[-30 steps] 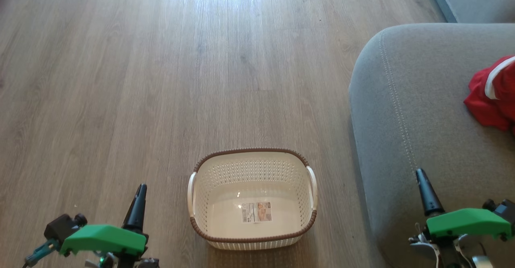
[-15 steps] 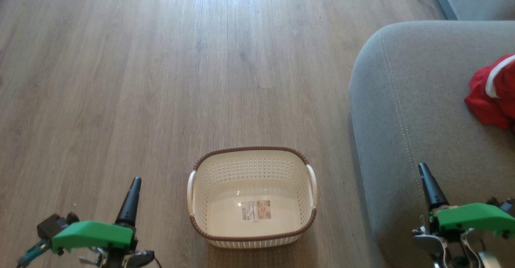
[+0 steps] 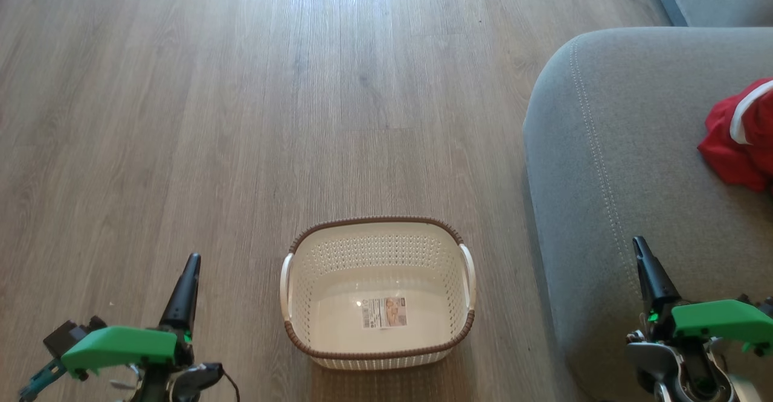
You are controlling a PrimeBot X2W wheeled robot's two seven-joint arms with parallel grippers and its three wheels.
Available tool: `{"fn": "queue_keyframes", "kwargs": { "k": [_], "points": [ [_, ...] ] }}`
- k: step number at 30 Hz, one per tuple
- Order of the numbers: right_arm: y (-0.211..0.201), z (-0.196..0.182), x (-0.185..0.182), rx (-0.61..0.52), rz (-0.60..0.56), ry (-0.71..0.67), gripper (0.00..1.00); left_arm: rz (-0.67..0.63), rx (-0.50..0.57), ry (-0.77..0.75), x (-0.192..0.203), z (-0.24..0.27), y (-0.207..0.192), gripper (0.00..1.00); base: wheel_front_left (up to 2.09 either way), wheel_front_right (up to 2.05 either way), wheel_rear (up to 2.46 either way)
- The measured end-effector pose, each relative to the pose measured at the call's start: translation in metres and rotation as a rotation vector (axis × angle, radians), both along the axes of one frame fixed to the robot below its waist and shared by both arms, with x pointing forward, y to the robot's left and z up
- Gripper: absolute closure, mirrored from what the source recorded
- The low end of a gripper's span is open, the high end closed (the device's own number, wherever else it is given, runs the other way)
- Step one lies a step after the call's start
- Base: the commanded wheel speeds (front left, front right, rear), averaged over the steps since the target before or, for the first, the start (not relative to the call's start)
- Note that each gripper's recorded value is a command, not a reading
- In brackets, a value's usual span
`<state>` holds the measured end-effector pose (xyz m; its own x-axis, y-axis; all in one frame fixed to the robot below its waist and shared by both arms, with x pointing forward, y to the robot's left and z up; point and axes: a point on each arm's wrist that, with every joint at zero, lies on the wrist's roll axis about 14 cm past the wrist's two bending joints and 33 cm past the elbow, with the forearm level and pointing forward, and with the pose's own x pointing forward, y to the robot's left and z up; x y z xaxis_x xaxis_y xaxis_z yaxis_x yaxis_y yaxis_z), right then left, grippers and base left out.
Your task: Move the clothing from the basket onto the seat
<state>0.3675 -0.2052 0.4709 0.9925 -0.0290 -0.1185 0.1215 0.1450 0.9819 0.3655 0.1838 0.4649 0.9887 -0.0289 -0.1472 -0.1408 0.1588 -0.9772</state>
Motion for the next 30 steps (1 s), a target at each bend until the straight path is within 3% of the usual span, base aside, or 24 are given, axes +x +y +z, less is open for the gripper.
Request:
{"fn": "queue_keyframes", "kwargs": {
  "k": [13, 30],
  "points": [
    [-0.005, 0.006, 0.006, 0.136, -0.020, -0.028, 1.00, 0.019, -0.150, -0.039, 0.007, 0.009, 0.005, 1.00, 0.00, 0.00, 0.00],
    [-0.005, 0.007, 0.006, 0.144, -0.017, -0.031, 1.00, 0.019, -0.158, -0.058, 0.010, 0.014, 0.005, 1.00, 0.00, 0.00, 0.00]
  ]
}}
